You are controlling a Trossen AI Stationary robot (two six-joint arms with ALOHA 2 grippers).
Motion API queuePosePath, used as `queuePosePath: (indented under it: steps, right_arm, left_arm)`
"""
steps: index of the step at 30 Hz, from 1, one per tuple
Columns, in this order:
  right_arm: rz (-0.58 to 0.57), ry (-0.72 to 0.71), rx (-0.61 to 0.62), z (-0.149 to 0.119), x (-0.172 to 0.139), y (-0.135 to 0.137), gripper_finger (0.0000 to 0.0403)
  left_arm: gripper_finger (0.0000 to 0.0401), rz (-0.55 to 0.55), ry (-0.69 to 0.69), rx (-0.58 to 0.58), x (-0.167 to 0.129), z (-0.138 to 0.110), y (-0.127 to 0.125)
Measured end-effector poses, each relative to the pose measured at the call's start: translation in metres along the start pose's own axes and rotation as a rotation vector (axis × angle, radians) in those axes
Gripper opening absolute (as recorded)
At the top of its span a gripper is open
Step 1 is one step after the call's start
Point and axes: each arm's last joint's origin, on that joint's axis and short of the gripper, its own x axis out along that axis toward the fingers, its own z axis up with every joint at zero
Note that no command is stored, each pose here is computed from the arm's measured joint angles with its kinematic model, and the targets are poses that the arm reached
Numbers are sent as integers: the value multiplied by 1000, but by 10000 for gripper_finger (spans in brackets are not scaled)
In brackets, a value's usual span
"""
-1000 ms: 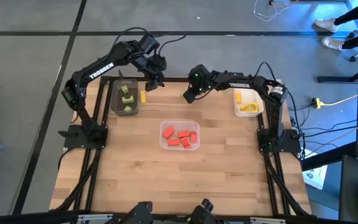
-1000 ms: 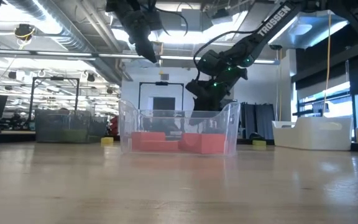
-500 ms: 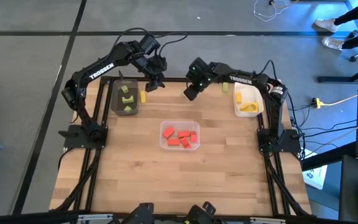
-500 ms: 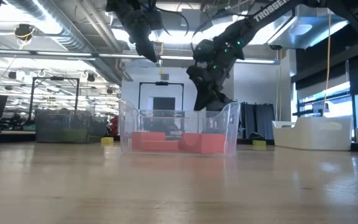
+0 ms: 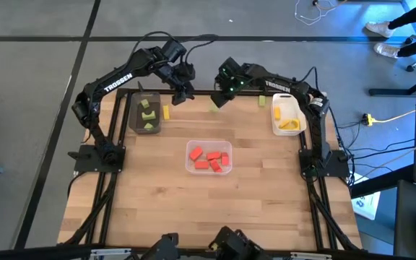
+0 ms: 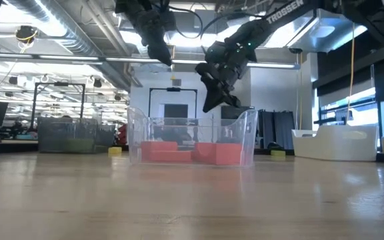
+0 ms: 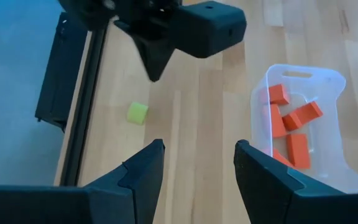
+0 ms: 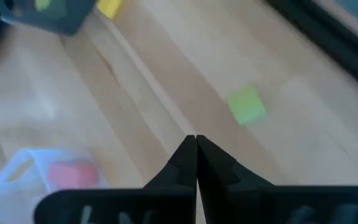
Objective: Sort & place blocks by color
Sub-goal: Put the green block into the black bin
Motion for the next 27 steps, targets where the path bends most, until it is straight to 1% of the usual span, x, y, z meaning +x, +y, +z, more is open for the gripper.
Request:
queuePosePath:
  steps: [3,6,9,11,15,18,22,27]
  right_arm:
    - [12,29,11,9,2,-2,0]
    - [2,77,-19,16,13,-4,0]
    - [-9,146,-40,20,28,-10,0]
    - [-35,196,-50,20,41,-16,0]
    - [-141,267,-82,19,59,-26,0]
    - [-159,319,-113,17,71,-35,0]
    - [-155,311,-141,20,82,-42,0]
    - [-156,311,-147,20,93,-53,0]
  left_arm:
    - [183,4,1,-59,0,0,1]
    - [183,15,-5,-114,-1,0,2]
    - [183,51,-3,-158,-1,0,4]
    - [183,75,1,-190,-1,0,5]
    - [183,101,8,-247,-1,0,6]
    - [183,107,8,-277,-1,0,6]
    - [183,108,8,-292,-1,0,6]
    - [183,108,7,-310,-1,0,6]
